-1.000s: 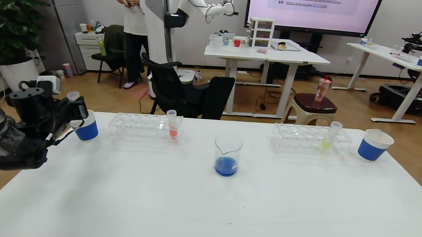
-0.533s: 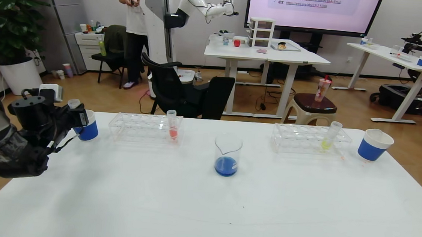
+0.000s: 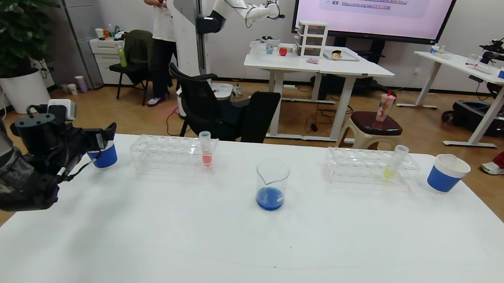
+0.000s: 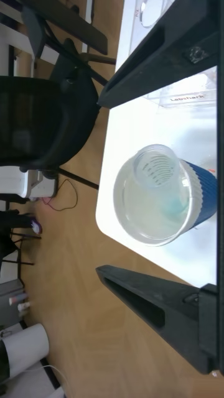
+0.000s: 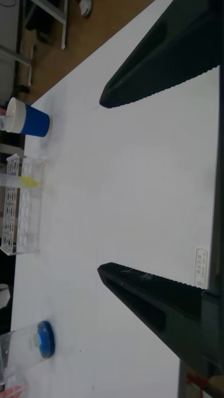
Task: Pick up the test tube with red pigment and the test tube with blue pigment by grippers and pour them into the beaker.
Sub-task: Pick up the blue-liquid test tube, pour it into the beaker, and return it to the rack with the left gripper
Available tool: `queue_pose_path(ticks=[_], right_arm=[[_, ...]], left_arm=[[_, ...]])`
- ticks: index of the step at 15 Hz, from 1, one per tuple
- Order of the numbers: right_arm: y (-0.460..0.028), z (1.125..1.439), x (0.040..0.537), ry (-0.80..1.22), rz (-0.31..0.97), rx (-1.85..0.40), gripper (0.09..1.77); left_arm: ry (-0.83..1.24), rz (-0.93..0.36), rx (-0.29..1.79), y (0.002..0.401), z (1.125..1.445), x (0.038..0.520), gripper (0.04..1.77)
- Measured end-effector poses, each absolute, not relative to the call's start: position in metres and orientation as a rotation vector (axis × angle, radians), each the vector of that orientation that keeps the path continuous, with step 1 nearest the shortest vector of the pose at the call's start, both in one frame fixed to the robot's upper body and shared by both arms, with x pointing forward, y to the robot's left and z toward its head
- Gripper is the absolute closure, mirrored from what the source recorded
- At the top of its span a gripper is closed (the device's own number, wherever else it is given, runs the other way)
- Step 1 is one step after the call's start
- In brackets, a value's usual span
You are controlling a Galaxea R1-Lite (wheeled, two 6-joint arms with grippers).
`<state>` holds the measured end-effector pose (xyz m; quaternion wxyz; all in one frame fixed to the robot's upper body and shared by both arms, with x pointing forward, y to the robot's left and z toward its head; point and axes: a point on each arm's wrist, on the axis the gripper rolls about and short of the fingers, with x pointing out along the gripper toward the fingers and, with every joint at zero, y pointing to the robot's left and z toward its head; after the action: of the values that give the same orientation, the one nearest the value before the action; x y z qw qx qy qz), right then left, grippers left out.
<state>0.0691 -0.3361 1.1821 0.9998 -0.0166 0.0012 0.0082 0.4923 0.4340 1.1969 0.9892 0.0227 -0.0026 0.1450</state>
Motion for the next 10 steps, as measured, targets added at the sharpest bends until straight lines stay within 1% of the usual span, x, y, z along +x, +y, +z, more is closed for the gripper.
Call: queue_pose_path(ticks=[2, 4, 7, 10], right_arm=[[-0.336, 1.182, 0.069, 0.002, 0.016, -0.034, 0.12], [-0.336, 1.182, 0.069, 0.002, 0.016, -0.033, 0.12], [-0.336, 1.182, 0.069, 0.002, 0.016, -0.033, 0.12], [-0.336, 1.182, 0.069, 0.002, 0.016, -0.033, 0.12]], left_arm=[[-0.035, 0.283, 0.057, 0.432, 1.211, 0.498, 0.06], [-0.019, 0.246, 0.062, 0.417, 1.226, 0.501, 0.06], [-0.013, 0.147, 0.062, 0.369, 1.256, 0.504, 0.06], [-0.045, 0.100, 0.058, 0.319, 1.279, 0.504, 0.06]])
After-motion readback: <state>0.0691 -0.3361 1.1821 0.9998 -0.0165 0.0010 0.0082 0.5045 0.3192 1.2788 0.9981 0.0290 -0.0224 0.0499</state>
